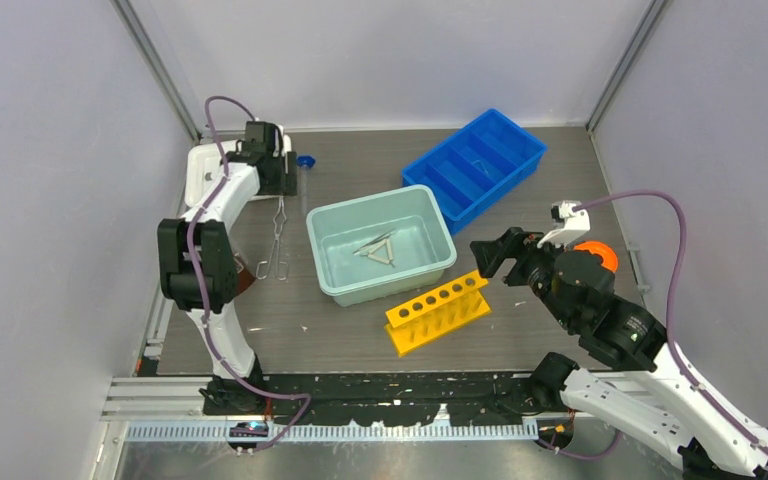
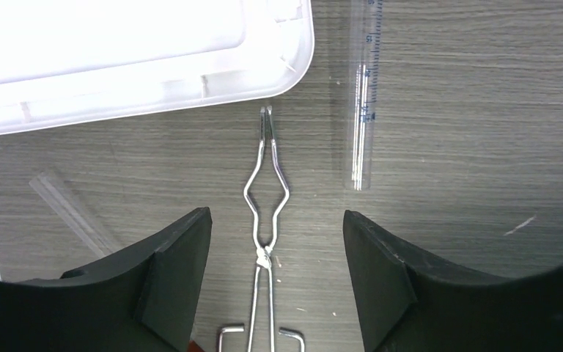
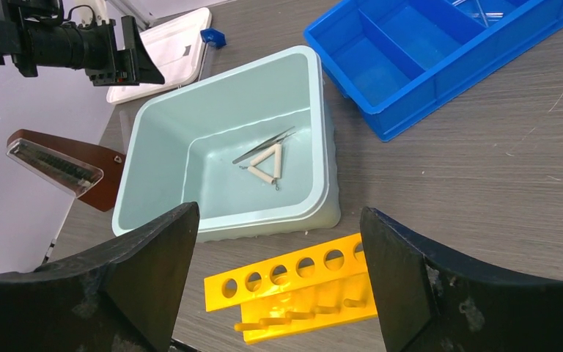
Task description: Organize the chemistry lab equipment
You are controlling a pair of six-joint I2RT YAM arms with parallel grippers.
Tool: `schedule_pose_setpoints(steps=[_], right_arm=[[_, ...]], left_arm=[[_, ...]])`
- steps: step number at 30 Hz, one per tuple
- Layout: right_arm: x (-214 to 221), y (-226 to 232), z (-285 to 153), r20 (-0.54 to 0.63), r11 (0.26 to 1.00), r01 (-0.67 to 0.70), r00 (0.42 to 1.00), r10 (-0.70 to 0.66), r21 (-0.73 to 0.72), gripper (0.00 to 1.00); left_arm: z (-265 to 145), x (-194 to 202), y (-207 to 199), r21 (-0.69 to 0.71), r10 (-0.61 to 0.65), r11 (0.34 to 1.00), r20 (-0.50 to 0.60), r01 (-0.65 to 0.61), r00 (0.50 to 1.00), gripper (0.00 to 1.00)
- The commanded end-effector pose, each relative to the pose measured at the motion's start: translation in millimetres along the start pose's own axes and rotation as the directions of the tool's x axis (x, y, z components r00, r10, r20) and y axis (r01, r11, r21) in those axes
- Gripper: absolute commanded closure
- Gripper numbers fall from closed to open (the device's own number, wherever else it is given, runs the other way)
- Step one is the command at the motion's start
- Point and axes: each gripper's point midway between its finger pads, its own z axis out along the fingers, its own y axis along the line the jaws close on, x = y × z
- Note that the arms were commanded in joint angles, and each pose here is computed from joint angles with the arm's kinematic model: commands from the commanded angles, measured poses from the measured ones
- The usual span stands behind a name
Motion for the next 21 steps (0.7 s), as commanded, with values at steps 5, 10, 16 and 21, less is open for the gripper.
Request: schedule_pose_setpoints(steps=[5,10,16,21], right_arm=[[-13,5,-7,0.023,1.000,-0.020,1.000,0.020,-0.014,0.13],[-12,4,-9,0.023,0.999,-0.039,0.999,0.039,-0.013,0.13],[-12,5,-8,0.018,0.999,-0.048,0.999,0.048,-0.012,0.13],[-11,6,-7,0.013,0.999,-0.053,0.998,0.054,-0.011,0.13]], left_arm=[[29,-5,14,0.006,-0.007,1.000,0.055,0.007,0.998,0.36],[44,-2,12,0.049,-0.026,0.999,0.044,0.024,0.999,0.38],[61,0,9,0.059,-0.021,0.998,0.030,0.019,0.999,0.44],[74,4,10,0.053,-0.017,0.998,0.018,0.016,1.000,0.46]])
